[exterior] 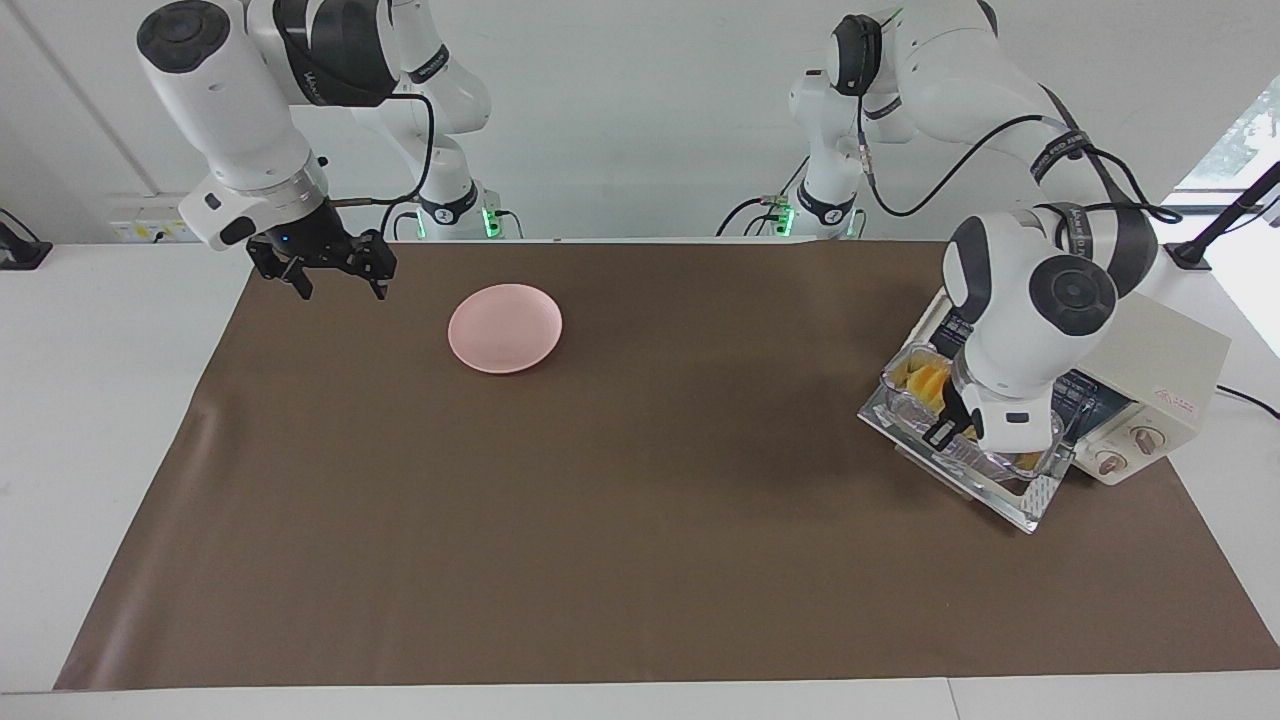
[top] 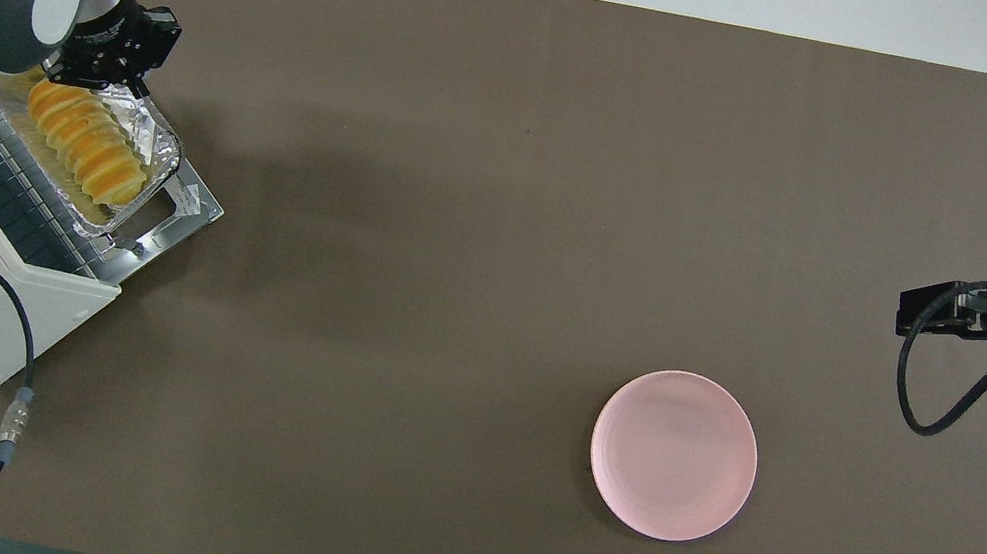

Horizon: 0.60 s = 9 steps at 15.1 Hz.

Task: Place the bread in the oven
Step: 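Push the foil tray into the oven with the left gripper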

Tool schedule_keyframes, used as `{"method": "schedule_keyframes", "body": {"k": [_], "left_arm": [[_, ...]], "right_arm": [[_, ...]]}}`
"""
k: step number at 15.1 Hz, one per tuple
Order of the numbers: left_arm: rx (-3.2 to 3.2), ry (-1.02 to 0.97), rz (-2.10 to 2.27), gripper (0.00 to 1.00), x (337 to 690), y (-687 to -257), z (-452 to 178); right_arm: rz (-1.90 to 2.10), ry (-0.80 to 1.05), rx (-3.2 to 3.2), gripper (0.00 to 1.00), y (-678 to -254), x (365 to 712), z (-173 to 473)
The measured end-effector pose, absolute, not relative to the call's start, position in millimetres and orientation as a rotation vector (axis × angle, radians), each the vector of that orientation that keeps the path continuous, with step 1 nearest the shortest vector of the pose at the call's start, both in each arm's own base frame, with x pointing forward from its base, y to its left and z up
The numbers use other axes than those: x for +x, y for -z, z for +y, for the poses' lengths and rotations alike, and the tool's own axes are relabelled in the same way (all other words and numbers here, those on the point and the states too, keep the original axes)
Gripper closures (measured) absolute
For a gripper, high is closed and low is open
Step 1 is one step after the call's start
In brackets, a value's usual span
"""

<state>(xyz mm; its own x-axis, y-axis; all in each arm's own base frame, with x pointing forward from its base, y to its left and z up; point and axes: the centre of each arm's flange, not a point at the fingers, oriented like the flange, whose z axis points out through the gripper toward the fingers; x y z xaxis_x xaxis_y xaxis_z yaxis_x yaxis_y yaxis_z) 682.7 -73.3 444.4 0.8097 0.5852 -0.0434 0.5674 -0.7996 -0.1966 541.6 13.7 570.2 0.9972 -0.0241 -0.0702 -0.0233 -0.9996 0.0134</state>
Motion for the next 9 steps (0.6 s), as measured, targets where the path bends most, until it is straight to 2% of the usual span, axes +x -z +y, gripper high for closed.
{"method": "schedule_keyframes", "body": {"k": [9], "left_arm": [[-2.764,-0.298,-0.867,0.98,657.9,-419.6,-25.9]], "right_arm": [[-0.037,0.110,3.127,0.00,-570.2,541.6,13.7]]}}
